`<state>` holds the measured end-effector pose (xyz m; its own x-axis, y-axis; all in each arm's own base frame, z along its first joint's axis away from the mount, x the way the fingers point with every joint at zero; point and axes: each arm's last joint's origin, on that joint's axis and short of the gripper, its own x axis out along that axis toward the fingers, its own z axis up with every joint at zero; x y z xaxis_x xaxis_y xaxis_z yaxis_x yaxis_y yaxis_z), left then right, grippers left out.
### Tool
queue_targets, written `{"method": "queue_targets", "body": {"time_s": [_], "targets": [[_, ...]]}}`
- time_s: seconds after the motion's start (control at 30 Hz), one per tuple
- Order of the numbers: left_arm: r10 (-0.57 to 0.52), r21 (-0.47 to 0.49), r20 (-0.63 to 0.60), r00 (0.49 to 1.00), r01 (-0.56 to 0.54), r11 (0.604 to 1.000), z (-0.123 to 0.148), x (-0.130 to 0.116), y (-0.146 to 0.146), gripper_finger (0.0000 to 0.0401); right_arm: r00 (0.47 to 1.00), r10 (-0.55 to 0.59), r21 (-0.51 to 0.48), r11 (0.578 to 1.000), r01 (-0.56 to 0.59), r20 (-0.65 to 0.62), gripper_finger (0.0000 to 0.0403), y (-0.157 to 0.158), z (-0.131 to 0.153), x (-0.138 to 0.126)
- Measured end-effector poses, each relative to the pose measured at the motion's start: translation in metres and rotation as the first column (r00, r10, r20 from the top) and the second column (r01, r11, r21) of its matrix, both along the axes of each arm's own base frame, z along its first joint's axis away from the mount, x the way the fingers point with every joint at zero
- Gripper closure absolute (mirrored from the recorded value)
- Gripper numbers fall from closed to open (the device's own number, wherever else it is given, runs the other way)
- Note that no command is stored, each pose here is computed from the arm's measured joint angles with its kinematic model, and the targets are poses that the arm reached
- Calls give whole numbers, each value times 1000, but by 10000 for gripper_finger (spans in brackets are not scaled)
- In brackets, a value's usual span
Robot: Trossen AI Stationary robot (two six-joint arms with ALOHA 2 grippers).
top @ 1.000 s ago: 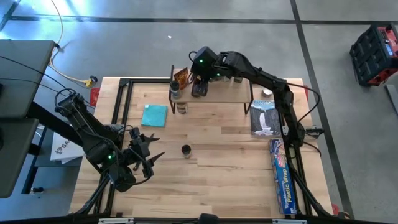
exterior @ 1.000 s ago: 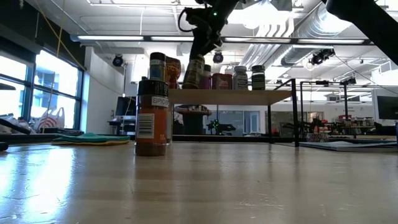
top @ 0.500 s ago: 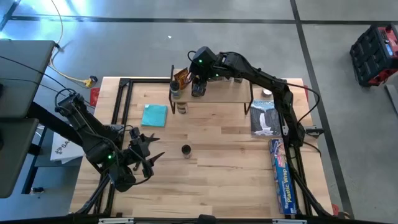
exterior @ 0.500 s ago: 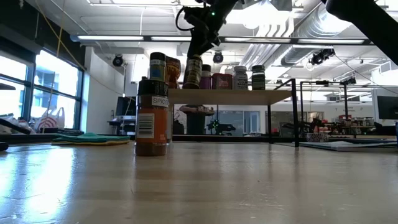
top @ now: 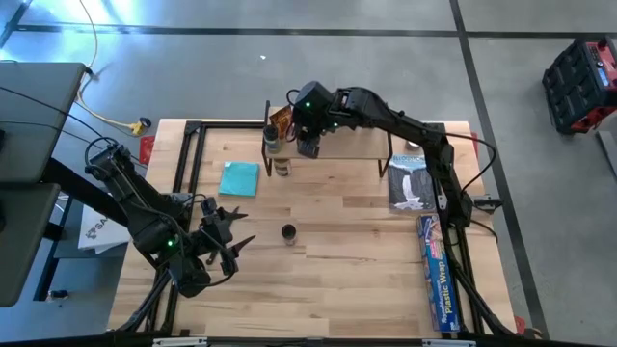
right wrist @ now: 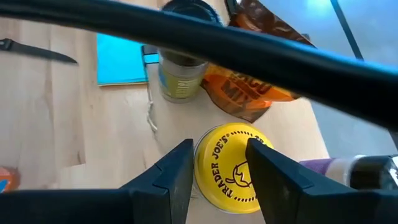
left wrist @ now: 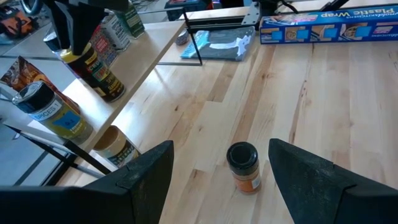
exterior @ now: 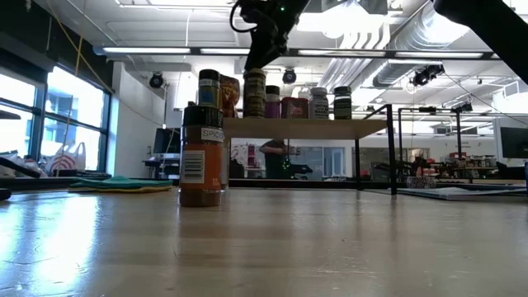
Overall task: Shelf spices
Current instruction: Put the yellow seasoning bottle on the shelf
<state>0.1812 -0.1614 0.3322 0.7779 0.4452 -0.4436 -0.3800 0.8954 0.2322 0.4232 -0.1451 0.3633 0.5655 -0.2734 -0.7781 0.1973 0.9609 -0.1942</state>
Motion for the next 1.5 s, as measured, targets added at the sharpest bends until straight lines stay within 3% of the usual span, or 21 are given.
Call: {"method": "queue_targets", "body": {"time_s": [0.3, 0.47, 0.9, 1.1, 1.37, 1.5], "targets": [[0, -1, 0, 1000, 0, 1000, 0, 0, 0, 142, 1000, -24, -3, 1000, 24, -4, 259, -11, -4, 0], [0, 0, 0, 1000, 0, 1000, 0, 0, 0, 142, 999, -38, -58, 998, 36, -33, 259, -14, -8, 1], [0, 0, 0, 1000, 0, 1000, 0, 0, 0, 142, 997, -26, -107, 994, 19, -70, 259, 13, -3, 3], [-3, 0, 0, 1000, 3, 1000, 0, 0, 0, 142, 996, 0, -136, 991, -13, -91, 259, 78, 22, -11], [-21, 23, 25, 999, 20, 1000, 1, -6, -6, 142, 970, 24, -222, 972, -80, -241, 259, 211, 21, -43], [-21, 44, 37, 999, 20, 999, 1, -6, -6, 142, 971, 43, -164, 983, -83, -233, 259, 276, 9, -65]]}}
